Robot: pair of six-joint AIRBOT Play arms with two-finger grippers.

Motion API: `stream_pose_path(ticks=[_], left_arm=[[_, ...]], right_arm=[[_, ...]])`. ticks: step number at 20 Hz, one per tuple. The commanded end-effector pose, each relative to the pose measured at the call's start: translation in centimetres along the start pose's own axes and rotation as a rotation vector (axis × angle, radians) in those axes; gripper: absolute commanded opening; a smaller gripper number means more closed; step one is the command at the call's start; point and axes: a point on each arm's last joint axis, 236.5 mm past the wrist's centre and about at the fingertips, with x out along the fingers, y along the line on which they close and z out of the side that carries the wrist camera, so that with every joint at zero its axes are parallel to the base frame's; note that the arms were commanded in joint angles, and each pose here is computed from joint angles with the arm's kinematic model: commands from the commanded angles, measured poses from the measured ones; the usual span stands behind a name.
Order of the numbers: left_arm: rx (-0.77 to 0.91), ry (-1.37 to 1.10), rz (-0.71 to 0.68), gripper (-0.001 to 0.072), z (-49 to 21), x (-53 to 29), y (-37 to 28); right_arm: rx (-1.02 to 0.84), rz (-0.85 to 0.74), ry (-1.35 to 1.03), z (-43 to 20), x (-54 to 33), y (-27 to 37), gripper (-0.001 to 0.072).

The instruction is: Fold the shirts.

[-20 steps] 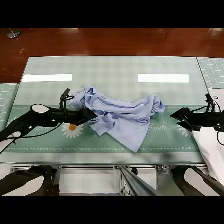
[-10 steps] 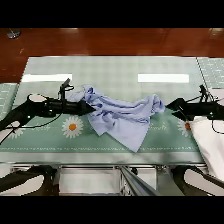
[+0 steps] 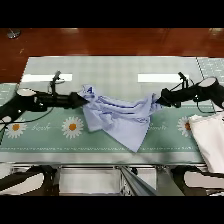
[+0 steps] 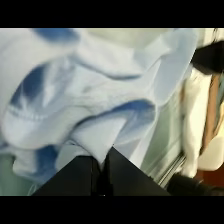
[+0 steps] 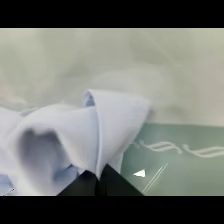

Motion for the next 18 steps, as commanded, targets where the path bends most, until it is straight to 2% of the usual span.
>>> stream_pose_path(ticks=[1,3,4,6,8,10,12,15,18], left_arm=[[0.064,-0.202,-0.114,0.0026,7.7,-7.2,-5.4],[0.251,-0.420,-0.156,0.0026,13.4,-14.2,-12.8],[0.372,-0.505,-0.166,0.0026,14.8,-17.8,-17.4],[0.610,-0.639,-0.162,0.0026,14.8,-23.9,-25.9],[0.769,-0.810,-0.045,0.0026,14.5,-29.8,-31.1],[0.779,-0.993,0.103,0.0026,13.9,-35.8,-33.6],[0.867,-1.099,0.200,0.0026,11.1,-39.5,-36.5],[0.975,-1.220,0.286,0.0026,5.7,-42.2,-40.6],[1.013,-1.298,0.459,0.0026,1.6,-43.6,-41.5]], right_arm=[[-0.192,-0.028,-0.117,4.5,-6.7,5.0,0.0016],[-0.331,-0.002,-0.382,9.3,-15.9,12.4,0.0016],[-0.415,0.035,-0.482,9.6,-20.7,16.7,0.0016],[-0.612,0.031,-0.703,7.5,-30.2,23.9,0.0016],[-0.713,0.001,-0.922,3.5,-38.6,28.1,0.0016],[-0.780,-0.008,-1.056,-1.4,-43.5,30.1,0.0016],[-0.838,-0.051,-1.130,-6.7,-46.4,30.6,0.0016],[-0.902,-0.121,-1.239,-13.7,-49.7,30.4,0.0016],[-0.922,-0.143,-1.306,-18.6,-51.4,30.0,0.0016]])
